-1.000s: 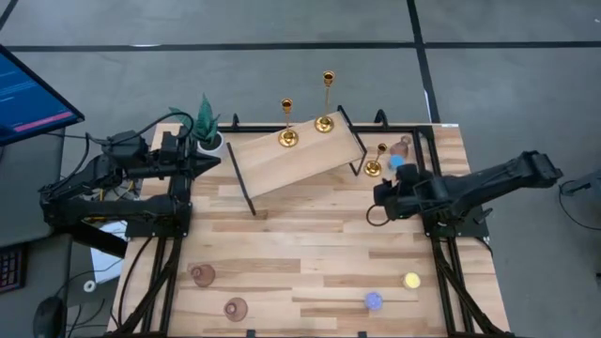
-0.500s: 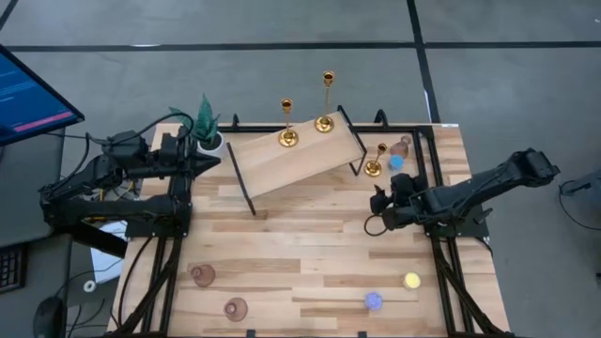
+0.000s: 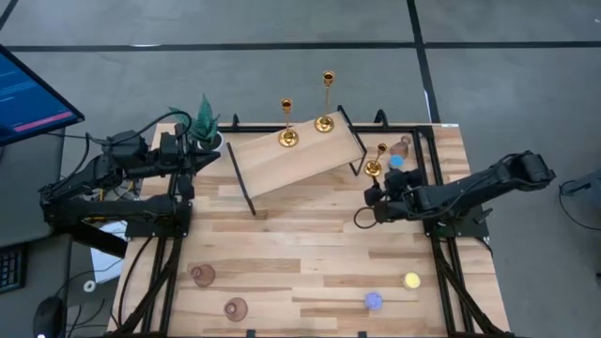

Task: Pick & Place candle stick holders
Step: Put the gold candle holder on the shelf

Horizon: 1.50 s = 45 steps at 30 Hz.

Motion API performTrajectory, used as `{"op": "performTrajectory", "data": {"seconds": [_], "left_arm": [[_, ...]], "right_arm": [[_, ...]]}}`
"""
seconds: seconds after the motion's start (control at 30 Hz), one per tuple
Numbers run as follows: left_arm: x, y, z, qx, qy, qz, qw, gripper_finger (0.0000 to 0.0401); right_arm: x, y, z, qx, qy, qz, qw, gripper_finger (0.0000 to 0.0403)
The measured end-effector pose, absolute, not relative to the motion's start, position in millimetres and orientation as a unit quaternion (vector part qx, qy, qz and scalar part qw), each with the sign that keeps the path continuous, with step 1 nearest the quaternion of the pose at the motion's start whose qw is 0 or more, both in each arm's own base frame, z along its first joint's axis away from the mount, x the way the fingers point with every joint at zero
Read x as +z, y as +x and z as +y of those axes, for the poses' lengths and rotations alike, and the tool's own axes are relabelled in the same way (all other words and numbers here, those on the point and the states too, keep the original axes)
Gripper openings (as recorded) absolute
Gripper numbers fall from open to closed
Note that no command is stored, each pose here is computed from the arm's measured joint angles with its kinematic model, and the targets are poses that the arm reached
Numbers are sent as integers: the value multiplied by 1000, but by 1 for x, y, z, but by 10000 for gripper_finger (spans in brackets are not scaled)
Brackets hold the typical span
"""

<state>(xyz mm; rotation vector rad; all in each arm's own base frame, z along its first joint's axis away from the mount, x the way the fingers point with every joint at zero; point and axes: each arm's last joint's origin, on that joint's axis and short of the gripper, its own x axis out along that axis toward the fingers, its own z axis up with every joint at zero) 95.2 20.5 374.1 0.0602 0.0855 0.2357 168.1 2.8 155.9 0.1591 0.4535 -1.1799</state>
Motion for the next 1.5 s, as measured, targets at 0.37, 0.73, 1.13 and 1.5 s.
{"op": "performTrajectory", "data": {"seconds": [0.37, 0.73, 1.13, 1.5], "left_arm": [[375, 95, 21, 118, 32, 39, 992, 10], [375, 95, 21, 128, 35, 36, 991, 10], [376, 95, 21, 129, 35, 34, 990, 10], [376, 95, 21, 129, 35, 32, 990, 10]], "right_arm": [[141, 182, -14, -596, 49, 210, 773, 295], [125, 178, -20, -604, 55, 203, 769, 295], [118, 156, -9, -539, 82, 149, 825, 295], [108, 141, -7, -517, 111, 110, 842, 295]]}}
